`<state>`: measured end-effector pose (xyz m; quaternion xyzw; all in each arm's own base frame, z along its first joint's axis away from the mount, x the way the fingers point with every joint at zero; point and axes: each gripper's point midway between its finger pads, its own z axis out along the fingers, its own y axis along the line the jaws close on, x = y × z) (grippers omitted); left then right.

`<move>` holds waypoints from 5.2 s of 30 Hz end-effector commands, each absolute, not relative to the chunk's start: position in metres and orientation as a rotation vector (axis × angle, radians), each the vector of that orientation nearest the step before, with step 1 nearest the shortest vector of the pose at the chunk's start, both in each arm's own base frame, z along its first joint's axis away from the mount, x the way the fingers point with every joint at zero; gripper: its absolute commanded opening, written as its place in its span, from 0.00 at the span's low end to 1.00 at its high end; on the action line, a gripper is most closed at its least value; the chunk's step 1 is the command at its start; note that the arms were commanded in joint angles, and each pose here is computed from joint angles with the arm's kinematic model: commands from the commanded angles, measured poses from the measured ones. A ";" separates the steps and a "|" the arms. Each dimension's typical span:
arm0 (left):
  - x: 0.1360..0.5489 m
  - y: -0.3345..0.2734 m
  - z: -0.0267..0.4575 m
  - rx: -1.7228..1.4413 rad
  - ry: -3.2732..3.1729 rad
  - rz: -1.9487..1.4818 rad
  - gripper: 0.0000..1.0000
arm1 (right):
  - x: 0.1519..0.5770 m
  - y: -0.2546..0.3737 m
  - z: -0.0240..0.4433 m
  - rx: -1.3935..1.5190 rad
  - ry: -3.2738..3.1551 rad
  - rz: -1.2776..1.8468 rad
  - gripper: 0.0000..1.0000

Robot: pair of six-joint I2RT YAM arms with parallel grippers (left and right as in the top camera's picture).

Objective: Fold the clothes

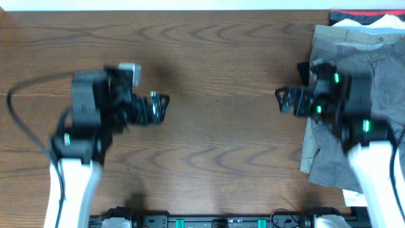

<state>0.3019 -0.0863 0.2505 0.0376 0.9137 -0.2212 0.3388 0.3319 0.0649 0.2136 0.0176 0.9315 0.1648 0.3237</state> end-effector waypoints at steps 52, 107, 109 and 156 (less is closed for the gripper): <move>0.340 -0.113 0.208 0.144 2.737 -0.458 0.98 | 0.448 -0.056 0.036 0.717 2.699 -0.471 0.38; 0.339 -0.113 0.208 0.144 2.743 -0.458 0.98 | 0.463 -0.039 0.124 0.500 2.553 -0.364 0.01; 0.339 -0.113 0.208 0.144 2.742 -0.458 0.98 | 0.467 -0.026 0.144 0.438 2.517 -0.298 0.01; 0.359 -0.046 0.206 0.051 2.709 -0.202 0.98 | 0.402 0.277 0.194 -0.326 2.375 0.202 0.81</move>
